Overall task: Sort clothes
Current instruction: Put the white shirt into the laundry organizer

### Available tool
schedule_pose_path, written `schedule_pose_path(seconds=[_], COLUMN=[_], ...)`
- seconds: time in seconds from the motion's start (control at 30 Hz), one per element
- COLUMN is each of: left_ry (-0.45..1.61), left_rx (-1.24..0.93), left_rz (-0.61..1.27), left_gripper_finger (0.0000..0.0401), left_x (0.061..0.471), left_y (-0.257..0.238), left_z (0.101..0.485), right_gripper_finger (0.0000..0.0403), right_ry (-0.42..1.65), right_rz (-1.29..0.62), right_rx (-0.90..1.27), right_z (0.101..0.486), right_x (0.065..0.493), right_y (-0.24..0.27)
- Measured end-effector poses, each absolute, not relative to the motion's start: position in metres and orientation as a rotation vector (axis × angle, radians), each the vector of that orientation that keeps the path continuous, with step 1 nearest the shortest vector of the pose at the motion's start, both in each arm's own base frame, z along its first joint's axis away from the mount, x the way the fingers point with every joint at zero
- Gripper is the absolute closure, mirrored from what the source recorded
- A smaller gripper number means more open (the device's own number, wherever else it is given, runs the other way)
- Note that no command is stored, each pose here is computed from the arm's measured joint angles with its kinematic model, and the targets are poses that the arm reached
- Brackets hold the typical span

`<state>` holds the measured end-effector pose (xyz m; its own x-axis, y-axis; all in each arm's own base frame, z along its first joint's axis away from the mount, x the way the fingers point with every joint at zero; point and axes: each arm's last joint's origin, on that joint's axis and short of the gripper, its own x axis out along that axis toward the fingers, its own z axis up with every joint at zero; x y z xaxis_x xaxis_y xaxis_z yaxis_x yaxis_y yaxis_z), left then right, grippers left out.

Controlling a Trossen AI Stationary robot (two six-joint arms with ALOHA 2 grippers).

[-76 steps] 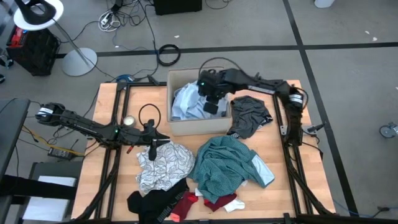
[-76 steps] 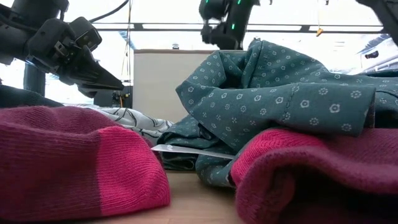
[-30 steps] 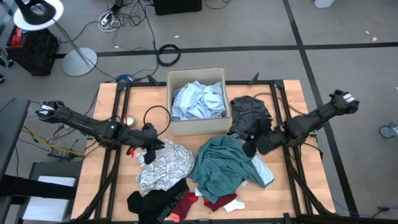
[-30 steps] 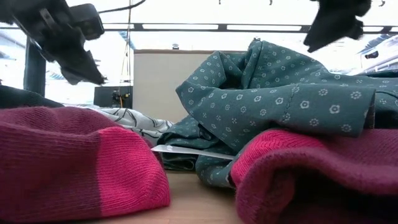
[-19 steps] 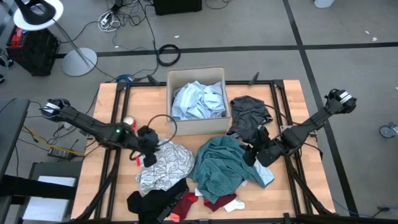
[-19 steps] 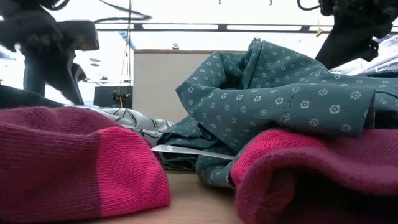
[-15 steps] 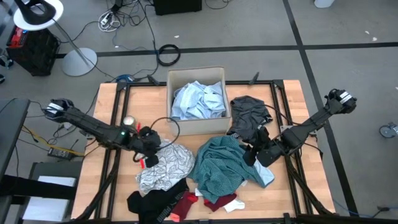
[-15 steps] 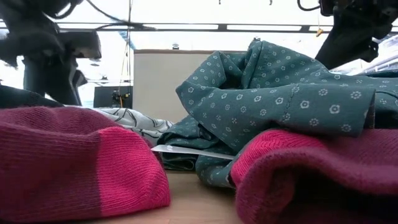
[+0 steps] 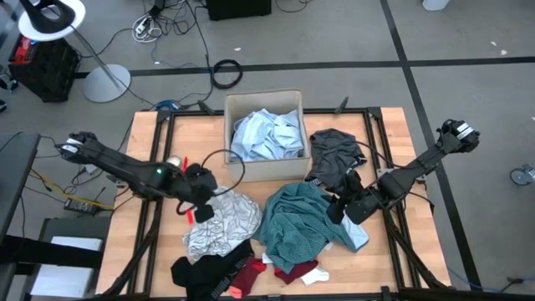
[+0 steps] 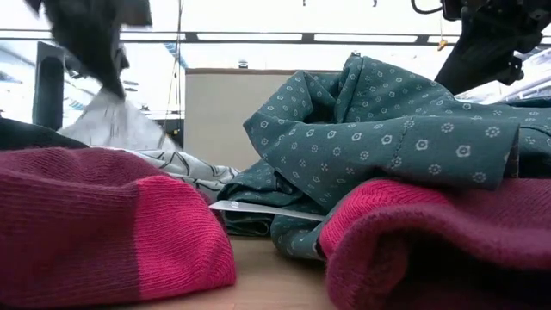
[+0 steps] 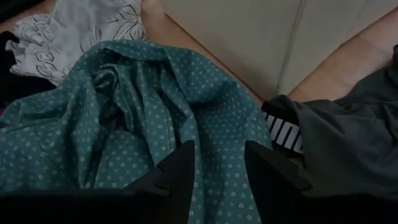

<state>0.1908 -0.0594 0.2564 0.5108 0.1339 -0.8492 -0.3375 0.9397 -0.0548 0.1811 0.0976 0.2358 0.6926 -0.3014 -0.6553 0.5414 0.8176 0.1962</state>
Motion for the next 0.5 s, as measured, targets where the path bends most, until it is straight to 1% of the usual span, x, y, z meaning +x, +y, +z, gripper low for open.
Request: schedule_pose_path(seconds=[0.17, 0.37, 0.5], left_ry=[0.901, 0.667, 0.524], left_rx=[-0.129, -0.039, 0.031], left_rz=[0.307, 0.287, 0.337], left_gripper_finger=[0.04, 0.0401, 0.0401], left_x=[0.191, 0.187, 0.182], left_y=[-0.056, -0.052, -0.042], left_z=[0.317, 0.391, 0.433], right_gripper_finger=[0.0261, 0.0261, 0.0261], right_ry=[0.654, 0.655, 0.654], right_rz=[-0.477, -0.472, -0.47], right_rx=[0.376, 0.364, 0.346], right_z=[0.236, 0.236, 0.236], right_x=[0.181, 0.181, 0.181], right_y=[0.098, 0.098, 0.098])
